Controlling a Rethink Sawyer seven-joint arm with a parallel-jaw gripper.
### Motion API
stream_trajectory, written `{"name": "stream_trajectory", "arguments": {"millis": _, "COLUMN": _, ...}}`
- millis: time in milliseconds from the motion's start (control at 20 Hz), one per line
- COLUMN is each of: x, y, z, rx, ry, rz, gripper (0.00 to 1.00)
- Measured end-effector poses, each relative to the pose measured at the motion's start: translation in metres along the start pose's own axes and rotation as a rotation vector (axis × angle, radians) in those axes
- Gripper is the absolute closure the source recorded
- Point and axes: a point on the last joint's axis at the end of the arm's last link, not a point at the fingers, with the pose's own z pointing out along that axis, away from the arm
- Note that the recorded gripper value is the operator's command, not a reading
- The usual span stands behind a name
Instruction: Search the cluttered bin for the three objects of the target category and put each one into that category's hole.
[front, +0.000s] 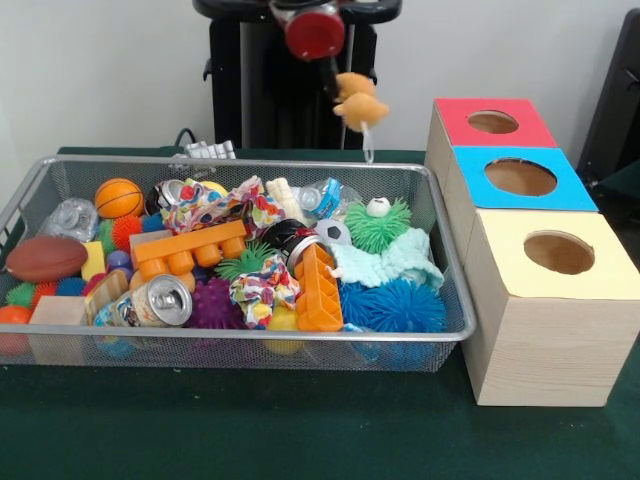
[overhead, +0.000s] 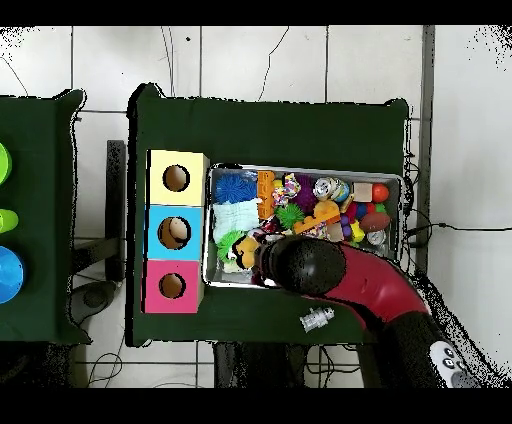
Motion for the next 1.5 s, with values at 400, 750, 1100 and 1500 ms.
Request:
{"name": "stream_trajectory", "arguments": {"millis": 400, "x": -0.053, "y": 0.001, "z": 0.003, "rx": -0.011, "ry": -0.002, "rz": -0.025, "gripper": 1.0}}
{"name": "stream_trajectory", "arguments": {"millis": 750, "x": -0.094, "y": 0.005, "z": 0.016, "rx": -0.035, "ry": 0.005, "rz": -0.006, "gripper": 1.0}}
{"name": "stream_trajectory", "arguments": {"millis": 1100, "x": -0.111, "y": 0.011, "z": 0.026, "rx": -0.031, "ry": 0.031, "rz": 0.054, "gripper": 1.0}}
{"name": "stream_trajectory", "arguments": {"millis": 1500, "x": -0.107, "y": 0.017, "z": 0.045, "rx": -0.011, "ry": 0.069, "rz": 0.137, "gripper": 1.0}}
